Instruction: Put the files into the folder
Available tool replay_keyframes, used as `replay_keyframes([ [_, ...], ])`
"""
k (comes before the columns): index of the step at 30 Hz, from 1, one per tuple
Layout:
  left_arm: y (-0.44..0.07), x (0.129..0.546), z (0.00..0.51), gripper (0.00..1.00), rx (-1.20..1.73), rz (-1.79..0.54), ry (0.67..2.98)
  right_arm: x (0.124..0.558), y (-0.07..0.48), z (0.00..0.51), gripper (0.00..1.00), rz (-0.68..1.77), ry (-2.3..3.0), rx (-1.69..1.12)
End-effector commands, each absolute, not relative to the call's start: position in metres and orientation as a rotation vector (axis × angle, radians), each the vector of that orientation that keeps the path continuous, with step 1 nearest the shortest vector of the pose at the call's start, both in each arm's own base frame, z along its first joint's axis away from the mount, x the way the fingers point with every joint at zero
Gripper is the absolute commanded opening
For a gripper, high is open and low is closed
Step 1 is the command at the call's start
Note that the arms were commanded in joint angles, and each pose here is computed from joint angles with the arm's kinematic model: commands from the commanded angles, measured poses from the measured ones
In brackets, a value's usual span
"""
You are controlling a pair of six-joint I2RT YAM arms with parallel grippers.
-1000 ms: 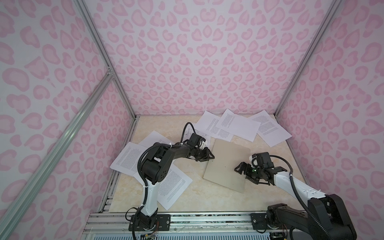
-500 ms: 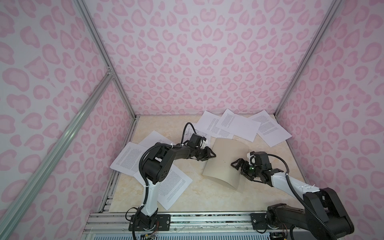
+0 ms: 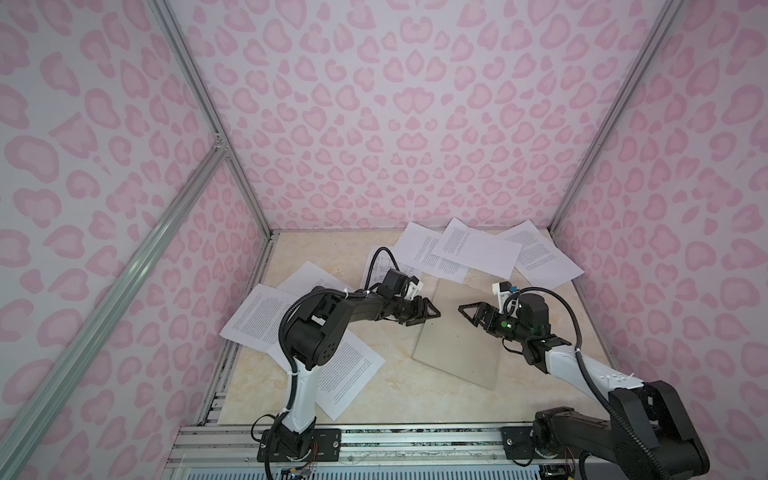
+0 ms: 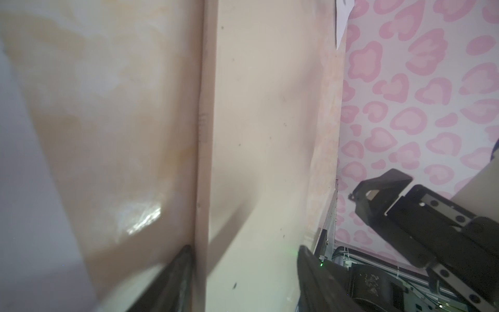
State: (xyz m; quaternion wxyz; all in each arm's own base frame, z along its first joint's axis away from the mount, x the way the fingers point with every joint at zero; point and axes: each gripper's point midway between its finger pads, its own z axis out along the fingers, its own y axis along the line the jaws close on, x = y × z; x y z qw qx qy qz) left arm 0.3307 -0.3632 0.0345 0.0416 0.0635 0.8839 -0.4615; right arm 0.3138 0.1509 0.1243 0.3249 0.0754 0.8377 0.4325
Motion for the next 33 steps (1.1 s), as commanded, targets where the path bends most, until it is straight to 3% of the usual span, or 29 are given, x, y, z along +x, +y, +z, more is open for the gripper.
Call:
replay_keyframes([
  [1,-0.339,0.316,0.006,0.62,0.086,-1.247,2.881,0.32,0.122,0.103,0.98,0.933,2.282,0.256],
  [5,-0.337,0.313,0.016,0.59,0.121,-1.26,2.86,0.312,0.092,0.091,0.98,0.782,2.35,0.395],
  [8,-0.341,0.309,0.017,0.46,0.122,-1.319,2.862,0.306,0.075,0.088,0.98,0.749,2.358,0.46],
  [13,-0.349,0.312,0.019,0.45,0.121,-1.366,2.842,0.297,0.061,0.074,0.97,0.67,2.427,0.495],
  [23,-0.368,0.319,0.029,0.37,0.117,-1.544,2.76,0.292,0.061,0.048,0.95,0.734,2.474,0.548],
  [33,-0.379,0.331,0.08,0.08,0.092,-1.717,2.594,0.297,0.066,0.059,0.96,0.793,2.432,0.534],
])
